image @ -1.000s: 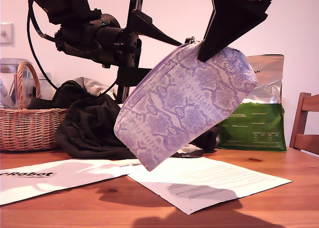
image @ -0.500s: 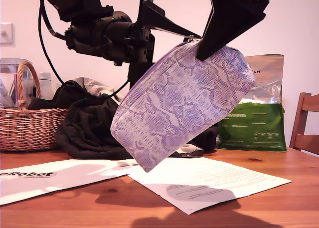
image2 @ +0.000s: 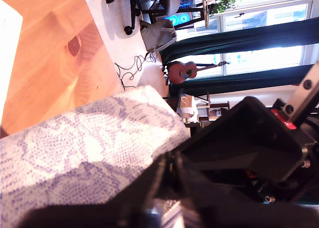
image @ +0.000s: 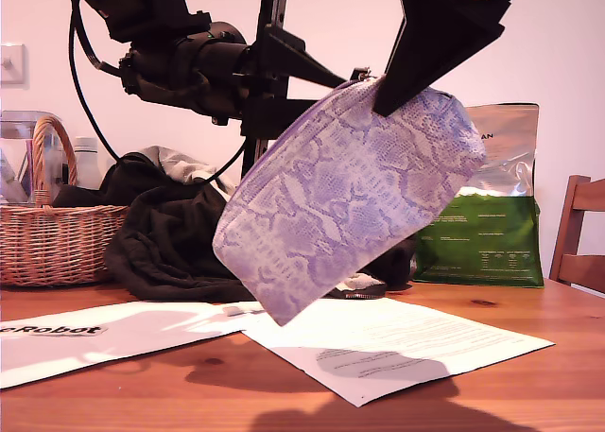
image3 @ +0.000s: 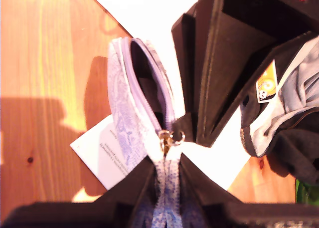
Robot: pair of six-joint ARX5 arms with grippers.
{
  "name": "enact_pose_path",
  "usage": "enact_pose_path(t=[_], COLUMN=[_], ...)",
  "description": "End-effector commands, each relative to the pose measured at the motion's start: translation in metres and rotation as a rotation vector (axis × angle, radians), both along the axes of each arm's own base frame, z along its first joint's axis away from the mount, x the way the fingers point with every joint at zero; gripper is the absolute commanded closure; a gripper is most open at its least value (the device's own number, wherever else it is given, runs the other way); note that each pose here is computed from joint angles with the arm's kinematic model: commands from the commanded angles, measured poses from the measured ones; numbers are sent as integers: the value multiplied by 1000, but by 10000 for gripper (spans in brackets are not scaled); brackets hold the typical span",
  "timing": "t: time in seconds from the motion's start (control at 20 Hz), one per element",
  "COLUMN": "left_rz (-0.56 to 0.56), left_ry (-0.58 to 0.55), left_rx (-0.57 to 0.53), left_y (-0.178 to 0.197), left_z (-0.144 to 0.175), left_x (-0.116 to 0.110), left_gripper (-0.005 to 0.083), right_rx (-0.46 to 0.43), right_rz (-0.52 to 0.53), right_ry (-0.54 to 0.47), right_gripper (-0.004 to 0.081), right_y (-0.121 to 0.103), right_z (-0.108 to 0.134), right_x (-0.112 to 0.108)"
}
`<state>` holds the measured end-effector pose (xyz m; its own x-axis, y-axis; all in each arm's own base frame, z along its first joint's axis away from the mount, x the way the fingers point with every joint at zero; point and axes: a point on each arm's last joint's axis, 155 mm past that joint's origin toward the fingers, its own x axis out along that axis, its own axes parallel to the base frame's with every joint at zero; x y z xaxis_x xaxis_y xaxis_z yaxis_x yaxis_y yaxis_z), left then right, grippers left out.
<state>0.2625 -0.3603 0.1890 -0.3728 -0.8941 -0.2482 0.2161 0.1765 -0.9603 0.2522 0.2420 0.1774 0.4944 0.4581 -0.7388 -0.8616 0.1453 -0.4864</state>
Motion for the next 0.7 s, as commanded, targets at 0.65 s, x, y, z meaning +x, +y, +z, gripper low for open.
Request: enact_pose_path(t=[0.65], left_rz=[132], left_ry=[-132], left_rx=[104], left_y=[18], left_z=[-35], left_x=[47], left_gripper=[796], right_rx=[281], right_rz=[-476], right_ry=[328], right_gripper=[782], right_y=[-22], right_z=[-7], right_x=[3])
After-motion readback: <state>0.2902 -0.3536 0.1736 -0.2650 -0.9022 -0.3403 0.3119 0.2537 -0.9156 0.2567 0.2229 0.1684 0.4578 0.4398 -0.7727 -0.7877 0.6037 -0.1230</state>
